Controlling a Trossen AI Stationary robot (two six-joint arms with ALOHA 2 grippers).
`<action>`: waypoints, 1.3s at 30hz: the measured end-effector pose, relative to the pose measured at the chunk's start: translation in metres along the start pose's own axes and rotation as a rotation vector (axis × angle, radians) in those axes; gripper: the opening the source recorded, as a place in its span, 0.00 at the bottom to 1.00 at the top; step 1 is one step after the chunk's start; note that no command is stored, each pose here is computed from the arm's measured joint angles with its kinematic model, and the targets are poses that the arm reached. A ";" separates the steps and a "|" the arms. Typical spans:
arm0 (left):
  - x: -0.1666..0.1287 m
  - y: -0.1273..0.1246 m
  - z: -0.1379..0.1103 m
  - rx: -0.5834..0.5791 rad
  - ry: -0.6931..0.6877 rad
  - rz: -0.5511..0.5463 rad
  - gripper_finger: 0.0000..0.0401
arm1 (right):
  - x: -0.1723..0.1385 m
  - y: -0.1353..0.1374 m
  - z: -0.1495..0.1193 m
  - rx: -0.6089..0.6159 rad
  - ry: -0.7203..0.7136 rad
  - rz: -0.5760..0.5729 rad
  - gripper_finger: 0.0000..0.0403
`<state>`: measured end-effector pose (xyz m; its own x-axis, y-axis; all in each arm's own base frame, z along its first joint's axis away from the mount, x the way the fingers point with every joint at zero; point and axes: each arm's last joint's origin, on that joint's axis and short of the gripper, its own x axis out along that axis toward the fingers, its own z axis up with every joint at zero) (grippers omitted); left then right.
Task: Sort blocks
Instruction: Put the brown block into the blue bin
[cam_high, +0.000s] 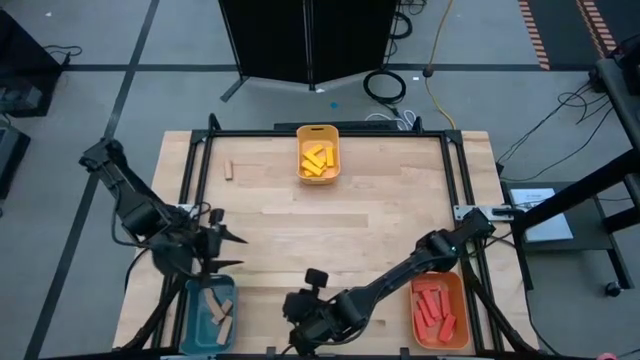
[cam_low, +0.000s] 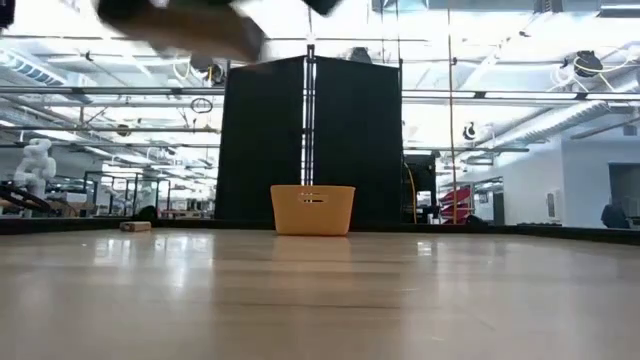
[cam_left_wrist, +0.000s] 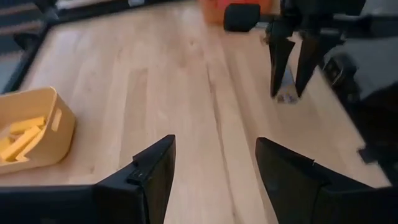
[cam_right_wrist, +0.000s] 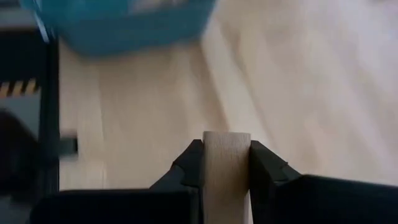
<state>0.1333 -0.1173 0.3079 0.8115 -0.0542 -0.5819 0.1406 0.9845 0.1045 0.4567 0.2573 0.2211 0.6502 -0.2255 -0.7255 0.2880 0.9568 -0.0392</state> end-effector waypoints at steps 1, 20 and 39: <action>-0.003 -0.001 -0.002 -0.014 -0.027 0.004 0.55 | -0.005 0.000 0.007 -0.009 -0.051 0.001 0.09; 0.009 -0.040 -0.031 0.065 -0.572 -0.126 0.55 | -0.063 -0.013 0.109 -0.040 -0.787 0.086 0.09; 0.008 -0.033 -0.022 0.026 -0.724 -0.115 0.55 | -0.041 -0.041 0.133 -0.023 -0.859 0.213 0.10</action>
<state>0.1231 -0.1463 0.2824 0.9611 -0.2619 0.0875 0.2533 0.9623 0.0990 0.5117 0.2030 0.3444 0.9945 -0.0930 0.0478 0.0923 0.9956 0.0176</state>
